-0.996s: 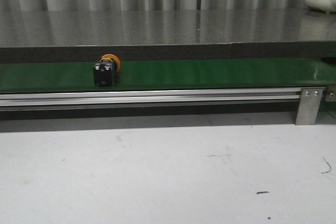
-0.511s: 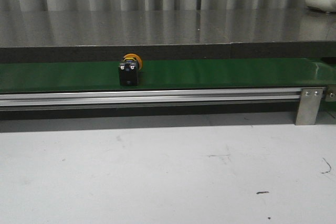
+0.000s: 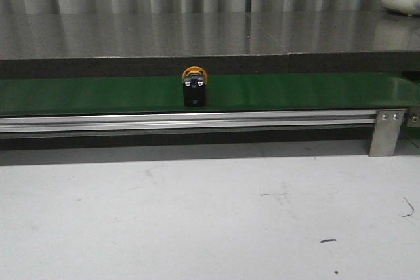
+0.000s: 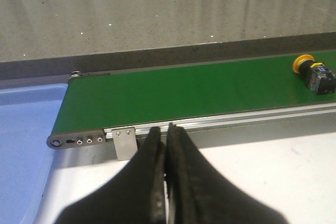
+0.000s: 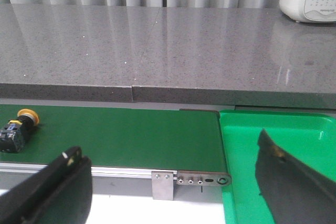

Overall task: Move button from left to right
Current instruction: 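Hold the right gripper above the belt while the button travels toward it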

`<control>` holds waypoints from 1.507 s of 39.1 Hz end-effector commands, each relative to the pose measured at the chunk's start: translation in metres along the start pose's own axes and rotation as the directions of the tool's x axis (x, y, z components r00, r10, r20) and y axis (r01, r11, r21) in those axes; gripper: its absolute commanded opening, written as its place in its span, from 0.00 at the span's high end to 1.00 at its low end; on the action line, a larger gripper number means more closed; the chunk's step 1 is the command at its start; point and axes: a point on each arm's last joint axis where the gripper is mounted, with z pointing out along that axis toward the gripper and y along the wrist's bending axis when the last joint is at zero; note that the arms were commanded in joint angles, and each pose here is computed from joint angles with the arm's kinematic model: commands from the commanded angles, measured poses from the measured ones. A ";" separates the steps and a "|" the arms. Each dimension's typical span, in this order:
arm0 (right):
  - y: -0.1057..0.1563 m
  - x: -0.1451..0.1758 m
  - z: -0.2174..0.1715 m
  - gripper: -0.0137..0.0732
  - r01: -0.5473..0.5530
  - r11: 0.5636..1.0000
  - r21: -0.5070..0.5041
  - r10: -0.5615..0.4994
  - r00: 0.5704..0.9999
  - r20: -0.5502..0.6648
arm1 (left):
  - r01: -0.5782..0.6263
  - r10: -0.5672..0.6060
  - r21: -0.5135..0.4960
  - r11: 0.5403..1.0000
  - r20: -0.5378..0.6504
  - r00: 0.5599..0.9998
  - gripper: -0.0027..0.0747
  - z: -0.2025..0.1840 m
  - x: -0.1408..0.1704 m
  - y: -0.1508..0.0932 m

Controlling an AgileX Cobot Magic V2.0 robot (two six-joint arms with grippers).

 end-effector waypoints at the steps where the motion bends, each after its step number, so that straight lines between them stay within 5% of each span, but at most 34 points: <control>1: 0.000 -0.018 -0.001 0.10 0.005 1.000 0.009 -0.006 0.994 0.105 | 0.014 -0.014 0.003 1.000 0.093 0.996 0.99 -0.002 -0.014 0.001; 28: -0.001 -0.016 0.011 0.10 0.004 1.000 0.010 -0.004 0.999 0.048 | 0.014 -0.014 0.003 1.000 0.093 0.996 0.99 -0.002 -0.014 0.001; 41: -0.001 -0.033 0.082 0.10 -0.034 0.999 0.011 0.035 0.985 -0.167 | 0.014 -0.014 0.003 1.000 0.093 0.996 0.99 -0.002 -0.014 0.001; 59: 0.000 -0.039 0.193 0.10 -0.120 0.993 0.020 0.117 0.909 -0.399 | 0.014 -0.014 0.003 1.000 0.093 0.996 0.99 -0.002 -0.014 0.001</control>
